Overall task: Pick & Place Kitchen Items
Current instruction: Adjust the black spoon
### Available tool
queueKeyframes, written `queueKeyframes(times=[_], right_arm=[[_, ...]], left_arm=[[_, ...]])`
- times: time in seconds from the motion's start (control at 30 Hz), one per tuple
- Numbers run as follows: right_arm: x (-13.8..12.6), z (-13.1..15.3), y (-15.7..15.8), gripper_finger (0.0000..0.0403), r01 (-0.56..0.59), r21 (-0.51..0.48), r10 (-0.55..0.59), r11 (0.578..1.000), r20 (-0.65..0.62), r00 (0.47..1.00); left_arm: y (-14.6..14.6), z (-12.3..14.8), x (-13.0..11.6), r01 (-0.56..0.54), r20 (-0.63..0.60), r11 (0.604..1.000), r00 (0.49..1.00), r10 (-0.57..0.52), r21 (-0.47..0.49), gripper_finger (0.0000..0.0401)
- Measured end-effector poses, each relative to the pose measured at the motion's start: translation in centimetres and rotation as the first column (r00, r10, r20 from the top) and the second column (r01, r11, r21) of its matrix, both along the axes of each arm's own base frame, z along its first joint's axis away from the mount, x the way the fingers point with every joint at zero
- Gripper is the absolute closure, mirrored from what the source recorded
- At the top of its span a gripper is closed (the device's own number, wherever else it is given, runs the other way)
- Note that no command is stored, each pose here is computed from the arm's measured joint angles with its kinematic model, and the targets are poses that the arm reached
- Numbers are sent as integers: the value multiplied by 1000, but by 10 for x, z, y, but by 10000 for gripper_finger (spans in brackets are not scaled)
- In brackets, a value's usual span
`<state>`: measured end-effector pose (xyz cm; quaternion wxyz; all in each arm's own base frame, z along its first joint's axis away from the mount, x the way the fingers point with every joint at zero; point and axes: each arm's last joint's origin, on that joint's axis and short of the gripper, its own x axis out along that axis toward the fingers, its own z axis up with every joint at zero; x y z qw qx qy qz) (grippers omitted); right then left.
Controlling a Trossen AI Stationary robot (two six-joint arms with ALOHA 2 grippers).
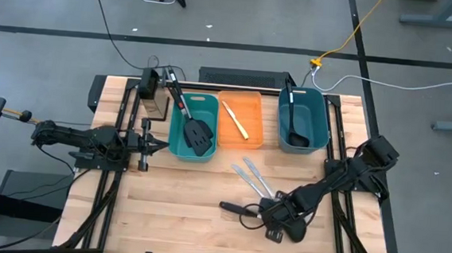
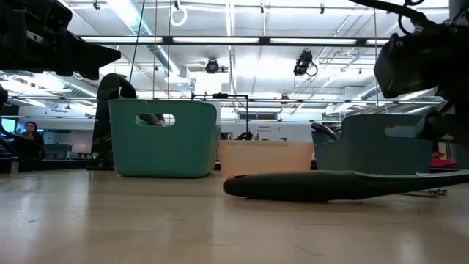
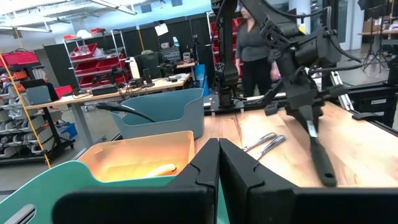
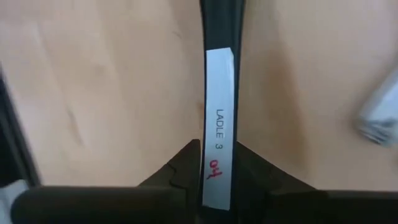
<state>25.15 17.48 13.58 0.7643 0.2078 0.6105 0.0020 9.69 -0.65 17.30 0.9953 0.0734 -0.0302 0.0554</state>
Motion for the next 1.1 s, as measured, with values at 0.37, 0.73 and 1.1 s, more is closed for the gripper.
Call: queueKeyframes(times=[0.37, 0.73, 1.1], right_arm=[[8, -10, 29, 362, -10, 149, -4, 989, 98, 995], [12, -9, 26, 362, -33, 111, 19, 993, 124, 992], [18, -9, 19, 313, -34, 129, 18, 991, 122, 992]], left_arm=[[0, 0, 0, 0, 0, 1000, 1000, 0, -4, 385], [0, 0, 0, 1, 0, 1000, 1000, -1, -9, 385], [0, 0, 0, 1, 1, 1000, 1000, -1, -13, 385]])
